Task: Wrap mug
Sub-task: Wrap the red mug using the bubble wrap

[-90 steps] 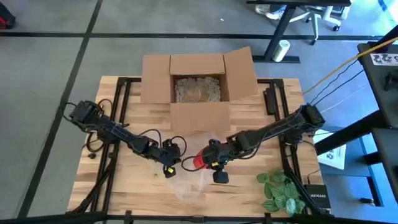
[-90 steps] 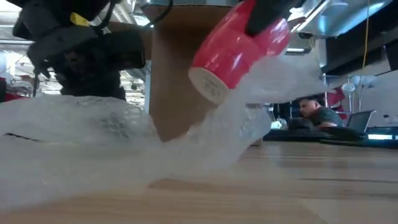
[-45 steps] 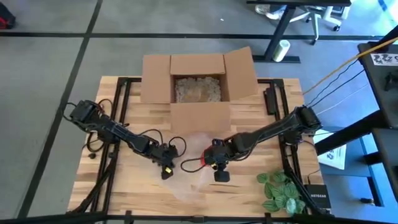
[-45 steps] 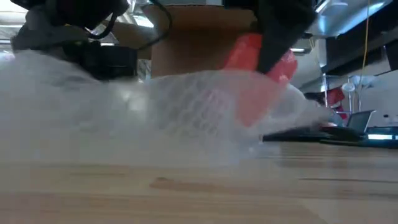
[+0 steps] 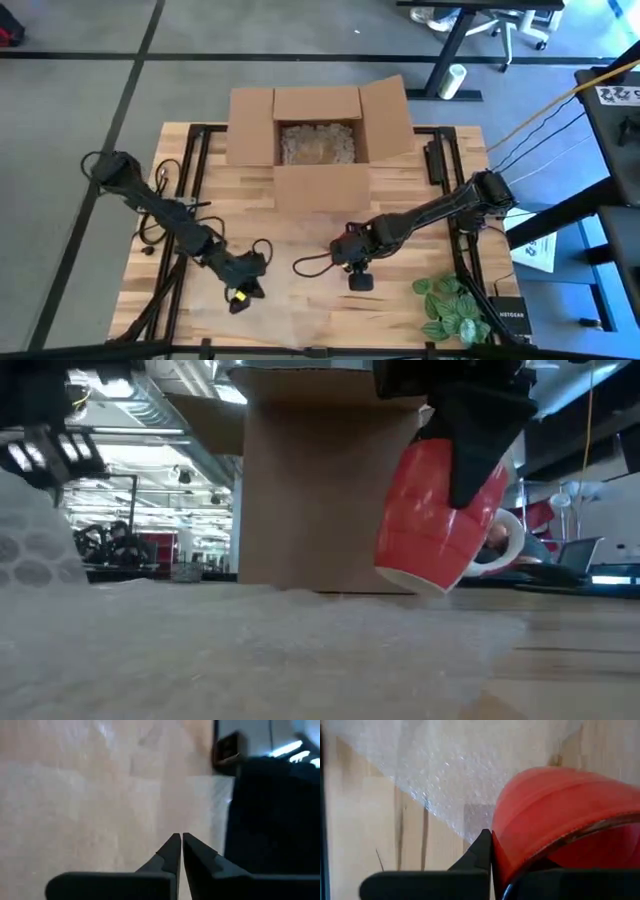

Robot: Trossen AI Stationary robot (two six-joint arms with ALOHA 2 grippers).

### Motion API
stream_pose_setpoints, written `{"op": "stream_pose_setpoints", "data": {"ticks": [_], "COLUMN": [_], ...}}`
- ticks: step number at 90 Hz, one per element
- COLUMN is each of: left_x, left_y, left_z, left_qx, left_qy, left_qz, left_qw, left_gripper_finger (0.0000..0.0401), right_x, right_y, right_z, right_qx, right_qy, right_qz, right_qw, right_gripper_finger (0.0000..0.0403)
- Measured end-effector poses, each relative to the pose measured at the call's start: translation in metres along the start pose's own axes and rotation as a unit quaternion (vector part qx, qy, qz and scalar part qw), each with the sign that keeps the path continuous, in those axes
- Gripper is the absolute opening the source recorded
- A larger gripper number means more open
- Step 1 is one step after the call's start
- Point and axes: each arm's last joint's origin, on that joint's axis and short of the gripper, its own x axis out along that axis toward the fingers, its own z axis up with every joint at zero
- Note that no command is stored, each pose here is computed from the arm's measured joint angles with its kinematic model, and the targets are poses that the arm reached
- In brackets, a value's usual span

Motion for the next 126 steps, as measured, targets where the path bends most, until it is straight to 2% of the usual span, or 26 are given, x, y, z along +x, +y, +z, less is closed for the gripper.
{"op": "stream_pose_setpoints", "data": {"ticks": [12, 31, 47, 61, 75, 87, 97, 113, 126], "left_x": [-0.002, -0.003, 0.001, 0.014, 0.027, 0.036, 0.044, 0.056, 0.065], "left_y": [0.009, 0.02, 0.029, 0.03, 0.027, 0.027, 0.03, 0.032, 0.035], "left_z": [-0.001, -0.001, -0.002, -0.002, 0.0, 0.0, -0.001, -0.003, -0.007], "left_qx": [-0.001, -0.031, -0.058, -0.049, -0.031, -0.022, -0.028, -0.039, -0.074], "left_qy": [-0.017, -0.023, -0.045, -0.047, -0.057, -0.063, -0.062, -0.066, -0.062], "left_qz": [0.066, 0.125, 0.175, 0.174, 0.148, 0.14, 0.144, 0.137, 0.138], "left_qw": [0.998, 0.991, 0.982, 0.982, 0.987, 0.988, 0.987, 0.988, 0.986], "left_gripper_finger": [0.0, 0.0, 0.0, 0.0, 0.0, 0.0, 0.0, 0.0, 0.0], "right_x": [-0.002, -0.006, 0.004, 0.02, 0.033, 0.031, 0.042, 0.057, 0.062], "right_y": [0.005, 0.007, 0.0, -0.007, -0.009, -0.007, -0.008, -0.01, -0.012], "right_z": [0.012, 0.029, 0.041, 0.045, 0.043, 0.051, 0.055, 0.052, 0.047], "right_qx": [-0.023, -0.062, -0.07, -0.068, -0.069, -0.089, -0.093, -0.077, -0.068], "right_qy": [-0.059, -0.146, -0.174, -0.167, -0.15, -0.191, -0.201, -0.174, -0.148], "right_qz": [0.041, 0.068, 0.1, 0.121, 0.121, 0.128, 0.15, 0.149, 0.138], "right_qw": [0.997, 0.985, 0.977, 0.976, 0.979, 0.969, 0.964, 0.97, 0.977], "right_gripper_finger": [0.0, 0.0, 0.0, 0.0, 0.0, 0.0, 0.0, 0.0, 0.0]}}
